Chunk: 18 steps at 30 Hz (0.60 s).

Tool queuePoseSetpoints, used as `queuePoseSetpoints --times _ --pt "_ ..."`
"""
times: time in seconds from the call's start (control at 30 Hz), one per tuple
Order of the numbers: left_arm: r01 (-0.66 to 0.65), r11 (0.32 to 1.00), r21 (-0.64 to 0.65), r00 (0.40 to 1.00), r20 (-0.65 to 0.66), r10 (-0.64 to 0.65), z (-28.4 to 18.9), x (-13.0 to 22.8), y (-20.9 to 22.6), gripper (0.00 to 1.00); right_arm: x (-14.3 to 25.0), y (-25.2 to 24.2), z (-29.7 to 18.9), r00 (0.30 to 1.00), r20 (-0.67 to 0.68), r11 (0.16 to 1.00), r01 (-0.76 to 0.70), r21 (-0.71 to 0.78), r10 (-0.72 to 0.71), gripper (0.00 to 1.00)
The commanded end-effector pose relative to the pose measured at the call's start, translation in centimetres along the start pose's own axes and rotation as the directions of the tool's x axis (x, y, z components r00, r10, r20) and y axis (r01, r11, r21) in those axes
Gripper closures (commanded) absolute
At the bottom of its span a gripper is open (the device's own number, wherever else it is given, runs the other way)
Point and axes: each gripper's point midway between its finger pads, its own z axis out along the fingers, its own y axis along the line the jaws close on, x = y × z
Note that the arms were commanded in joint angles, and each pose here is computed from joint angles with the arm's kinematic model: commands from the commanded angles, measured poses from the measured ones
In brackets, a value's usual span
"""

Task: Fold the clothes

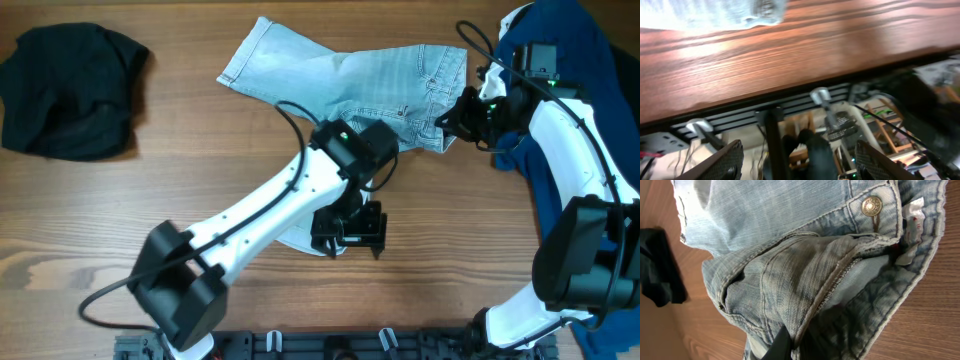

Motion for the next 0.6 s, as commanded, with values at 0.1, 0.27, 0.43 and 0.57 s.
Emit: queuePoseSetpoints --times 0.1,0.27,0.43,0.57 --pt "0.06 0.976 -0.207 0.998 0.022 -0.057 5.0 -3.7 4.0 0.29 -0.3 1.2 -0.1 1.0 -0.009 0.998 0.008 -0.062 -0.008 0.96" --pt "-0.103 0.985 -0.138 0.983 0.135 0.122 6.2 -8.1 1.6 0.3 0.0 1.9 -0.1 0.999 -0.021 0.995 0.027 -0.101 -0.029 0.96" --pt "-0.193 0.971 -0.144 0.955 0.201 0.22 5.8 -10.0 0.9 0.34 0.1 1.8 -0.1 0.999 -0.027 0.995 0.025 -0.099 -0.027 0.96" --pt "-0.188 0.971 -0.148 0.958 0.19 0.215 5.9 -9.7 1.1 0.66 0.1 1.8 -0.1 0.999 -0.027 0.995 0.024 -0.099 -0.027 0.96"
